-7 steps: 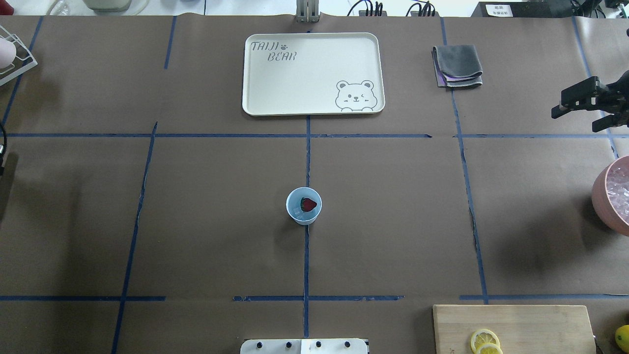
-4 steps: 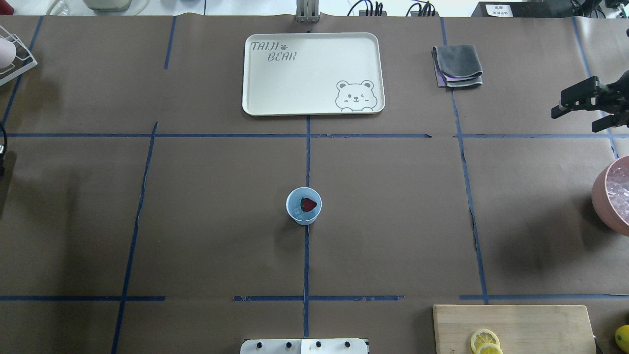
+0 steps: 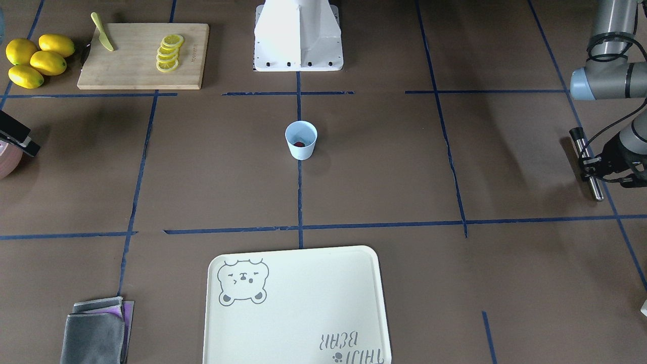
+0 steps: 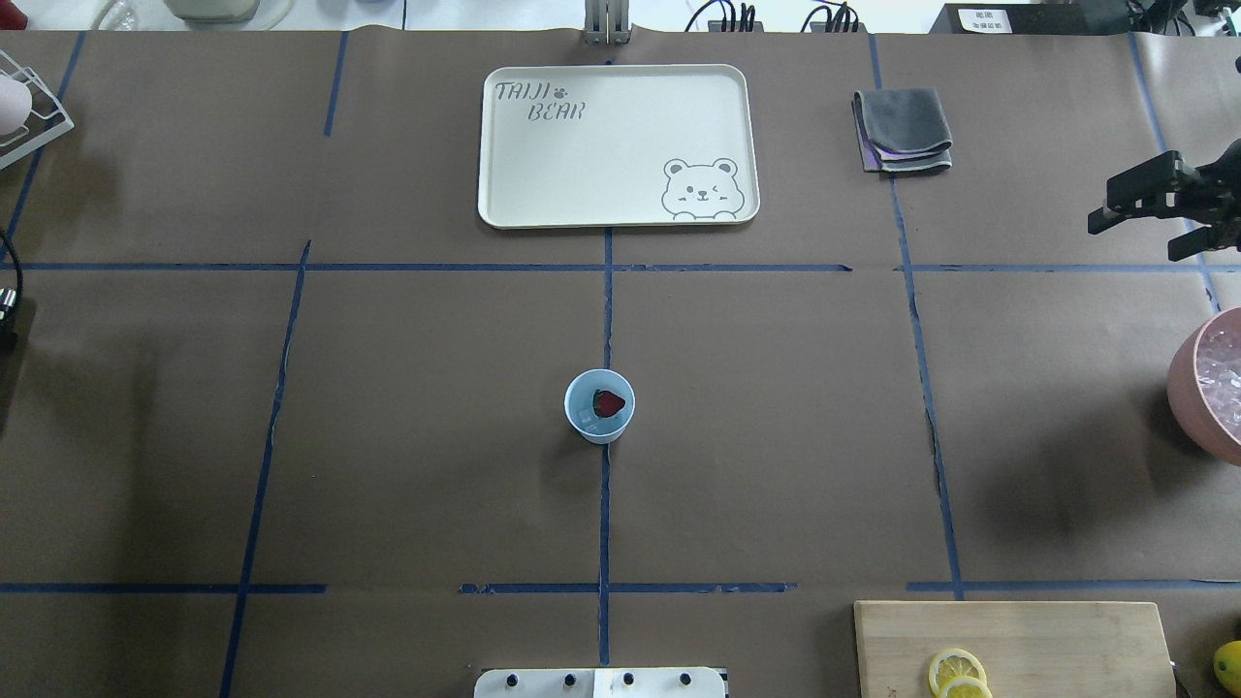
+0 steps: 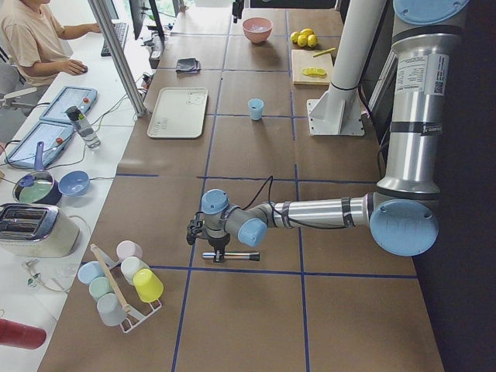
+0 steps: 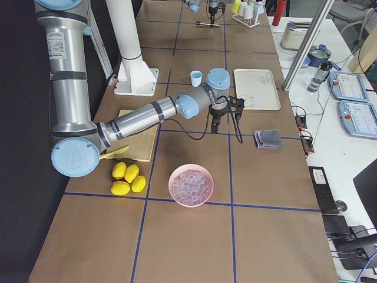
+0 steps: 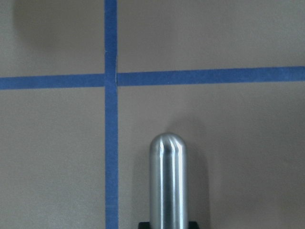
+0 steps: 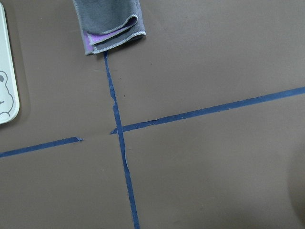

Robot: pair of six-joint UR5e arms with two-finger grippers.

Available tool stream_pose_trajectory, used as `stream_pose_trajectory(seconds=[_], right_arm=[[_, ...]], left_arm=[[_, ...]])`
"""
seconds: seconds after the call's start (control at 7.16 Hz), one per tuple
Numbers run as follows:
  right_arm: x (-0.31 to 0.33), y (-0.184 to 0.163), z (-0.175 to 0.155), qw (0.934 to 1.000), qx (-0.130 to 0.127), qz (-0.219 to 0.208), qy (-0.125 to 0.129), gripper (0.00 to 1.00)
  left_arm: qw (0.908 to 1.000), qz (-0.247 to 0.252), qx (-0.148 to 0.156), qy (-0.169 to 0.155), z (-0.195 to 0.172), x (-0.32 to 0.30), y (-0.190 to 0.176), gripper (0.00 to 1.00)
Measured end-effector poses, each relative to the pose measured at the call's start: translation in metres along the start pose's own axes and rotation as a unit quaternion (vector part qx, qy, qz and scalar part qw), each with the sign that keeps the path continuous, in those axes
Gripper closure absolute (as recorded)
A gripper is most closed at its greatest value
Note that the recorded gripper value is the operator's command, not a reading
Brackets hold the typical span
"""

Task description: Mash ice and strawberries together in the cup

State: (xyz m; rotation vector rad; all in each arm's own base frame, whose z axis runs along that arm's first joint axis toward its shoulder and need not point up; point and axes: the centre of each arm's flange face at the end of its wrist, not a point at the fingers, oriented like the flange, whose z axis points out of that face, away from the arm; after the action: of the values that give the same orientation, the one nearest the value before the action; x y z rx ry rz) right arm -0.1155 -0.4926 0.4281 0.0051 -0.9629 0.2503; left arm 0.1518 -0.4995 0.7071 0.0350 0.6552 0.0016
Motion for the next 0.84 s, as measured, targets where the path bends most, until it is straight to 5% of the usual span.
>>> stream_pose_trajectory(seconds=[0.28,0.42,0.84], right_arm=[[0.0,0.0,0.0,1.0,0.0,0.0,0.0,0.0],[0.0,0.0,0.0,1.0,0.0,0.0,-0.001,0.0],[-0.002,0.0,-0.005,1.0,0.002,-0.001,-0.004,0.0]], left_arm=[[1.0,0.0,0.0,0.0,0.0,0.0,0.0,0.25],[1.0,0.0,0.0,0.0,0.0,0.0,0.0,0.01],[0.9999,0.008,0.01,0.009,-0.011,0.01,-0.003,0.0]])
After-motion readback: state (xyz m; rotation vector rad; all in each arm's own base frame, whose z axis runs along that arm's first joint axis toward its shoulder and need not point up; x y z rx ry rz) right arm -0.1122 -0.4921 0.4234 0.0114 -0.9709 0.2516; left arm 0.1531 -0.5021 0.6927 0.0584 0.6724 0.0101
